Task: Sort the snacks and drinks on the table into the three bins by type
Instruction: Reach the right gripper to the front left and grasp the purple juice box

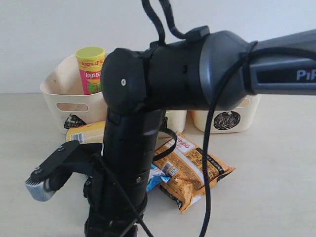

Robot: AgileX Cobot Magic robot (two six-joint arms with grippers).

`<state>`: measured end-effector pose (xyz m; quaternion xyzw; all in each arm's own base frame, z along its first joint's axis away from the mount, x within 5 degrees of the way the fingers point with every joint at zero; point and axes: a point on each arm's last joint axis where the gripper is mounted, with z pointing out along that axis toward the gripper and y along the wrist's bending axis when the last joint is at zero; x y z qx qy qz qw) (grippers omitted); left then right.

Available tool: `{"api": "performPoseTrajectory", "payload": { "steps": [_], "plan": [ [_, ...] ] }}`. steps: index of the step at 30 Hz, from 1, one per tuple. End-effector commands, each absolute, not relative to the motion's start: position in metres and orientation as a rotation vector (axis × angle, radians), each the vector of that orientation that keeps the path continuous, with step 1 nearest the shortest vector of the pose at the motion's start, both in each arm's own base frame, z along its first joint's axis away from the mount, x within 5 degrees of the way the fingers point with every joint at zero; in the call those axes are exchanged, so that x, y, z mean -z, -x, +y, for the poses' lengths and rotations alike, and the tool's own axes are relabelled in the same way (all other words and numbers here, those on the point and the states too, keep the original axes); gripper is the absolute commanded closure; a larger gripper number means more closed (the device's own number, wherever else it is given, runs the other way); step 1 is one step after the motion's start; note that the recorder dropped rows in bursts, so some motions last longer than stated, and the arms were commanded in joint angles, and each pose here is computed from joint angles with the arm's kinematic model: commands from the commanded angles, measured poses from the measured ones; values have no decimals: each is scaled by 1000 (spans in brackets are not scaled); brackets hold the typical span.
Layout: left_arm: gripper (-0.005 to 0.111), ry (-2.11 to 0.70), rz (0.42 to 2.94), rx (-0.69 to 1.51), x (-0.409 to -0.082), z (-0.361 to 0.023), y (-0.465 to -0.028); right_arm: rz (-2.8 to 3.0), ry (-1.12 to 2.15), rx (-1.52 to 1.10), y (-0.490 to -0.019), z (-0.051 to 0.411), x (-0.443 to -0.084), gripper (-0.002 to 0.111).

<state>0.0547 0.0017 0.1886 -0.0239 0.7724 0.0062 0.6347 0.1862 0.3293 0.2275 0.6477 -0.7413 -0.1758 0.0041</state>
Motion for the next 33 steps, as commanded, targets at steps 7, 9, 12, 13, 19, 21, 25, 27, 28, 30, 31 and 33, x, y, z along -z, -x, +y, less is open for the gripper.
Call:
{"api": "performPoseTrajectory", "payload": {
  "steps": [7,9,12,13,19,21,25,27,28,30,31,33],
  "plan": [
    [103,59,1763,-13,-188,2,-55,-2342,-2137,434,-198,340,-198,30],
    [103,59,1763,-13,-188,2,-55,-2331,-2135,402,-200,341,-188,30],
    [103,59,1763,-13,-188,2,-55,-2333,-2136,378,-204,345,-173,30],
    [103,59,1763,-13,-188,2,-55,-2341,-2143,374,-206,346,-169,30],
    [103,59,1763,-13,-188,2,-55,-2397,-2194,352,-215,354,-153,30],
    [103,59,1763,-13,-188,2,-55,-2415,-2213,346,-217,356,-150,30],
    [103,59,1763,-13,-188,2,-55,-2416,-2206,343,-218,357,-143,30],
    [103,59,1763,-13,-188,2,-55,-2413,-2200,339,-218,357,-139,31],
    [103,60,1759,-14,-188,2,-55,-2417,-2199,340,-219,358,-139,34],
    [103,60,1759,-14,-188,2,-55,-2413,-2198,336,-219,358,-138,43],
    [103,60,1759,-14,-188,2,-55,-2413,-2198,336,-219,358,-138,49],
    [103,60,1759,-14,-188,2,-55,-2414,-2194,335,-219,357,-138,64]
  ]
}}
